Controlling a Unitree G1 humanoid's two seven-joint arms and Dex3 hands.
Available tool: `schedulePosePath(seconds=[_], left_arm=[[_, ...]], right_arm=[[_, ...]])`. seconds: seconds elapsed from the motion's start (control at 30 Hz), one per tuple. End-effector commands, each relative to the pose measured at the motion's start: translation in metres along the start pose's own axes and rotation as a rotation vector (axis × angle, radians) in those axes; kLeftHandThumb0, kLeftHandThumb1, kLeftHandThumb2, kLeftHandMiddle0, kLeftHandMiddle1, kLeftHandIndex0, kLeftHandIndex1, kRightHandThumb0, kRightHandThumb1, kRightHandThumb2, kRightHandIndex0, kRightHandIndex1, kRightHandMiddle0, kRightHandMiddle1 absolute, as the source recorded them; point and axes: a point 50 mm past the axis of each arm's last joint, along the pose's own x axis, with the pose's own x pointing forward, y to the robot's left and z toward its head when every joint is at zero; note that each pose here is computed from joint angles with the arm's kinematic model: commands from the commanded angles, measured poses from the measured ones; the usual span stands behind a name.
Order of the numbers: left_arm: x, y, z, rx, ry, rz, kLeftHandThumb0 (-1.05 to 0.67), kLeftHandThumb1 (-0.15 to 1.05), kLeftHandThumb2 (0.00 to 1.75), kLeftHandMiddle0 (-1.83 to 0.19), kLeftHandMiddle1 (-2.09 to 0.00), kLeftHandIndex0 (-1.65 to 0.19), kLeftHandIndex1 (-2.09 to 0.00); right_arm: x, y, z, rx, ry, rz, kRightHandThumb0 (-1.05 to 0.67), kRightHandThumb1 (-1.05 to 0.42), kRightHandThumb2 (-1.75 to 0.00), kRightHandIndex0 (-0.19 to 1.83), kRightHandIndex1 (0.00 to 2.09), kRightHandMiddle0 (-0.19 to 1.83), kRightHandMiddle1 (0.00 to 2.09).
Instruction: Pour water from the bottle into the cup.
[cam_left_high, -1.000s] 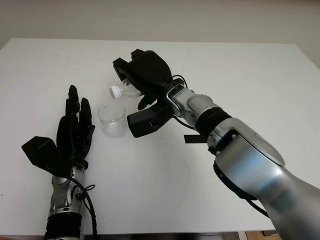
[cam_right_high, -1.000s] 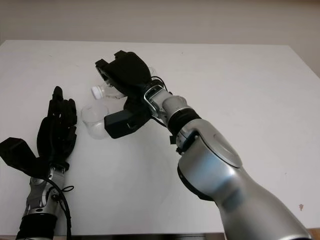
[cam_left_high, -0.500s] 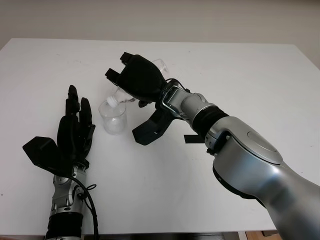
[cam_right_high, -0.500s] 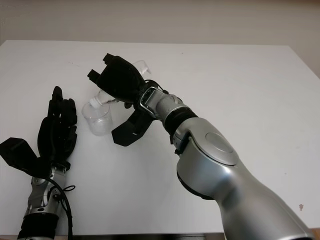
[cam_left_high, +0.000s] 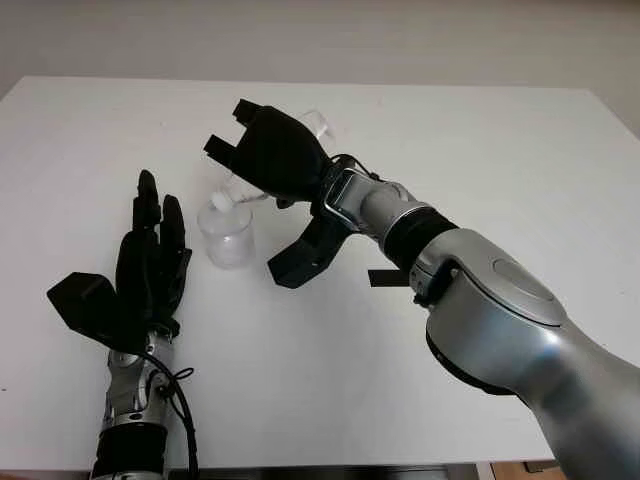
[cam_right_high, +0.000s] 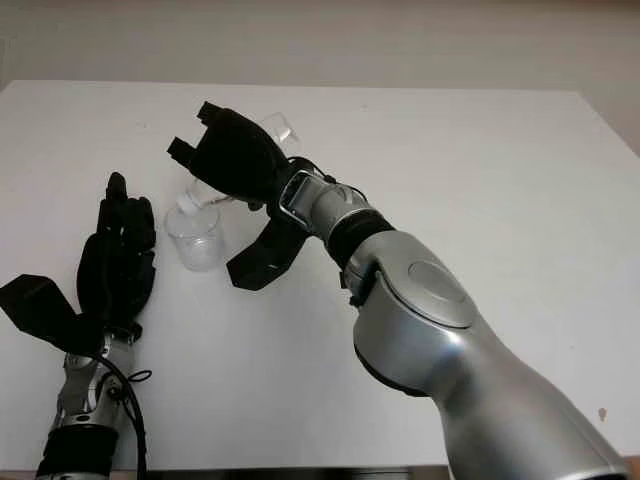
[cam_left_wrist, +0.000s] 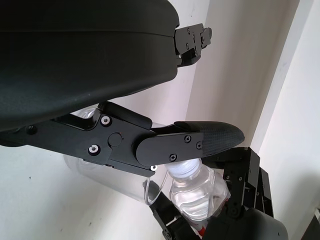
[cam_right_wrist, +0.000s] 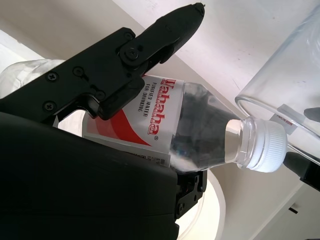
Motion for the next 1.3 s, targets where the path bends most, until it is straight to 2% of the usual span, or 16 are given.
schedulePosePath(seconds=[0.0,0.03,0.07,0.1,0.23,0.37,0.47,0.6,0.67,0.9,1.0,1.03,1.13,1.2,1.23,1.27], left_arm=[[-0.004,0.001,-0.010,-0.008,0.042,0.007,-0.72,1.05,0.48,0.17,-0.05,0.16,-0.05],[-0.004,0.001,-0.010,-0.010,0.042,0.007,-0.72,1.05,0.48,0.17,-0.05,0.16,-0.06],[-0.004,0.001,-0.010,-0.011,0.041,0.008,-0.73,1.05,0.48,0.17,-0.05,0.16,-0.06],[-0.003,0.001,-0.010,-0.012,0.042,0.008,-0.73,1.05,0.47,0.17,-0.05,0.16,-0.05],[-0.003,0.001,-0.010,-0.011,0.045,0.012,-0.72,1.05,0.47,0.17,-0.05,0.16,-0.05],[-0.002,0.002,-0.009,-0.008,0.040,0.003,-0.72,1.05,0.48,0.18,-0.05,0.17,-0.05],[-0.002,0.002,-0.010,-0.004,0.040,0.003,-0.72,1.05,0.48,0.18,-0.05,0.16,-0.05],[-0.002,0.003,-0.010,-0.006,0.037,-0.001,-0.72,1.05,0.49,0.18,-0.05,0.17,-0.05],[-0.002,0.003,-0.010,-0.005,0.037,-0.002,-0.72,1.05,0.49,0.18,-0.05,0.17,-0.05],[-0.002,0.004,-0.010,-0.002,0.037,0.002,-0.72,1.05,0.48,0.18,-0.06,0.17,-0.05],[-0.002,0.004,-0.009,-0.004,0.038,0.005,-0.72,1.05,0.49,0.18,-0.06,0.16,-0.05],[-0.002,0.004,-0.010,-0.004,0.038,0.006,-0.72,1.05,0.49,0.17,-0.06,0.16,-0.06],[-0.003,0.005,-0.009,-0.006,0.038,0.006,-0.72,1.05,0.48,0.17,-0.06,0.16,-0.05],[-0.003,0.005,-0.009,-0.005,0.038,0.001,-0.72,1.05,0.47,0.18,-0.05,0.17,-0.05],[-0.003,0.005,-0.009,-0.002,0.037,0.002,-0.72,1.05,0.47,0.18,-0.05,0.17,-0.05],[-0.004,0.006,-0.008,-0.004,0.036,0.001,-0.71,1.05,0.47,0.18,-0.05,0.17,-0.05]], right_arm=[[0.005,-0.010,-0.012,-0.034,0.020,-0.037,-0.41,-1.01,-0.05,0.83,2.09,0.24,1.80],[0.004,-0.010,-0.012,-0.026,0.022,-0.045,-0.41,-1.00,-0.05,0.84,2.09,0.24,1.78],[0.004,-0.010,-0.012,-0.024,0.021,-0.050,-0.40,-1.00,-0.05,0.82,2.09,0.22,1.64],[0.004,-0.011,-0.012,-0.014,0.023,-0.055,-0.40,-1.00,-0.05,0.83,2.09,0.22,1.59],[0.004,-0.011,-0.013,-0.005,0.025,-0.065,-0.42,-0.99,-0.05,0.86,2.09,0.22,1.64],[0.004,-0.012,-0.015,-0.036,0.020,-0.065,-0.47,-1.00,-0.05,0.90,2.09,0.20,1.81],[0.002,-0.012,-0.015,-0.032,0.017,-0.096,-0.45,-1.00,-0.05,0.96,2.09,0.25,2.01],[0.001,-0.014,-0.016,-0.051,0.003,-0.134,-0.45,-1.02,-0.06,1.04,2.09,0.31,2.08],[0.000,-0.014,-0.017,-0.057,-0.002,-0.148,-0.45,-1.02,-0.05,1.03,2.09,0.23,2.01],[-0.002,-0.013,-0.019,-0.102,-0.012,-0.150,-0.47,-1.02,-0.05,1.15,2.09,0.29,2.09],[-0.003,-0.012,-0.021,-0.017,0.051,-0.143,-0.43,-1.00,-0.05,1.14,2.09,0.28,2.09],[-0.003,-0.012,-0.022,0.056,0.085,-0.157,-0.42,-0.99,-0.05,1.13,2.09,0.25,2.02],[-0.007,-0.012,-0.027,0.281,0.184,-0.210,-0.37,-0.93,-0.05,1.10,2.09,0.35,1.76],[-0.010,-0.011,-0.032,0.365,0.245,-0.224,-0.34,-0.96,-0.06,1.08,2.09,0.33,1.97],[-0.012,-0.011,-0.034,0.392,0.270,-0.238,-0.33,-0.97,-0.06,1.10,2.09,0.40,2.03],[-0.013,-0.010,-0.037,0.429,0.298,-0.242,-0.30,-1.00,-0.07,1.18,2.09,0.55,2.07]])
